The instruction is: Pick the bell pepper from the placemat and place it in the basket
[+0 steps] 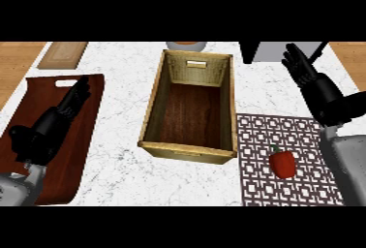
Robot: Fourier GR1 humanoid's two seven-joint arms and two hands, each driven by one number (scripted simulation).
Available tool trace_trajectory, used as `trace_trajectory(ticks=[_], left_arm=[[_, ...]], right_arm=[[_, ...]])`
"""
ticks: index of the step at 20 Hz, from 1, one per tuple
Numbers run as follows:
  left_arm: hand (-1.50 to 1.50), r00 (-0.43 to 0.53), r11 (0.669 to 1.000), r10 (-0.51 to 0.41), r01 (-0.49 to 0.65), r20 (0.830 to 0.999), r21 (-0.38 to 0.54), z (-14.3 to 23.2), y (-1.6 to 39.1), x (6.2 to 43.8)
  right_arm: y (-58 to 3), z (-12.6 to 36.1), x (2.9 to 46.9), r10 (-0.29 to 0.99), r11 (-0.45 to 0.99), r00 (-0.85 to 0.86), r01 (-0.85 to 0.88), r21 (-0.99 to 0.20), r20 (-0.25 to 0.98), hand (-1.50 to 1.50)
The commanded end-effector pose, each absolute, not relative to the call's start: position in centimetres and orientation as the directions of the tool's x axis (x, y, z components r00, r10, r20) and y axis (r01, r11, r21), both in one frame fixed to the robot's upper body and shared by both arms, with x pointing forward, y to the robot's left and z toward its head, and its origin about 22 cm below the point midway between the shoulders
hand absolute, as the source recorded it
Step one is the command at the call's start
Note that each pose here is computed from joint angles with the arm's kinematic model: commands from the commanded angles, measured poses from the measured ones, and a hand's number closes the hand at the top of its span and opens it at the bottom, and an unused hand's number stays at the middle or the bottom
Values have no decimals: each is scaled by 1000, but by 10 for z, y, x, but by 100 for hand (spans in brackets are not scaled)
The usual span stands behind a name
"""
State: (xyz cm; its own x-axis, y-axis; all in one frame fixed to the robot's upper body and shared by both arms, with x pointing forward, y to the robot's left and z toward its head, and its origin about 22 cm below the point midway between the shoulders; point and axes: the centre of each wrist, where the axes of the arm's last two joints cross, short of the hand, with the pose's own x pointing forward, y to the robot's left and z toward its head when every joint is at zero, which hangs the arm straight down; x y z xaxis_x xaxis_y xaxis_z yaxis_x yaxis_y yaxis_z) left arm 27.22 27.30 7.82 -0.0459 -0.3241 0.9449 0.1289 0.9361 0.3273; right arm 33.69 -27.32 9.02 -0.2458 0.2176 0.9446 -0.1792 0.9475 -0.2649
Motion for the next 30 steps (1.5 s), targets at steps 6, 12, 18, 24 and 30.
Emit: trace_trajectory(ticks=[6, 12, 18, 24, 30], left_arm=[[0, 33, 940, -256, -226, 966, 257, 68, 313, 280], [0, 54, 966, -197, -157, 979, 203, 52, 293, 279], [0, 72, 956, -207, -196, 976, 217, 51, 297, 278], [0, 83, 957, -199, -198, 976, 212, 50, 304, 278], [0, 83, 959, -192, -194, 978, 205, 44, 292, 277]], right_arm=[[-410, 93, 281, 465, 863, -52, 251, -439, 884, 150], [-307, 34, 278, 493, 826, -233, 428, -367, 838, -150], [-327, 53, 256, 657, 555, 61, 635, -537, 752, -150], [-339, 88, 243, 766, 485, 356, 228, -844, 536, -150], [-320, 141, 225, 815, 489, 422, -130, -863, 398, -150]])
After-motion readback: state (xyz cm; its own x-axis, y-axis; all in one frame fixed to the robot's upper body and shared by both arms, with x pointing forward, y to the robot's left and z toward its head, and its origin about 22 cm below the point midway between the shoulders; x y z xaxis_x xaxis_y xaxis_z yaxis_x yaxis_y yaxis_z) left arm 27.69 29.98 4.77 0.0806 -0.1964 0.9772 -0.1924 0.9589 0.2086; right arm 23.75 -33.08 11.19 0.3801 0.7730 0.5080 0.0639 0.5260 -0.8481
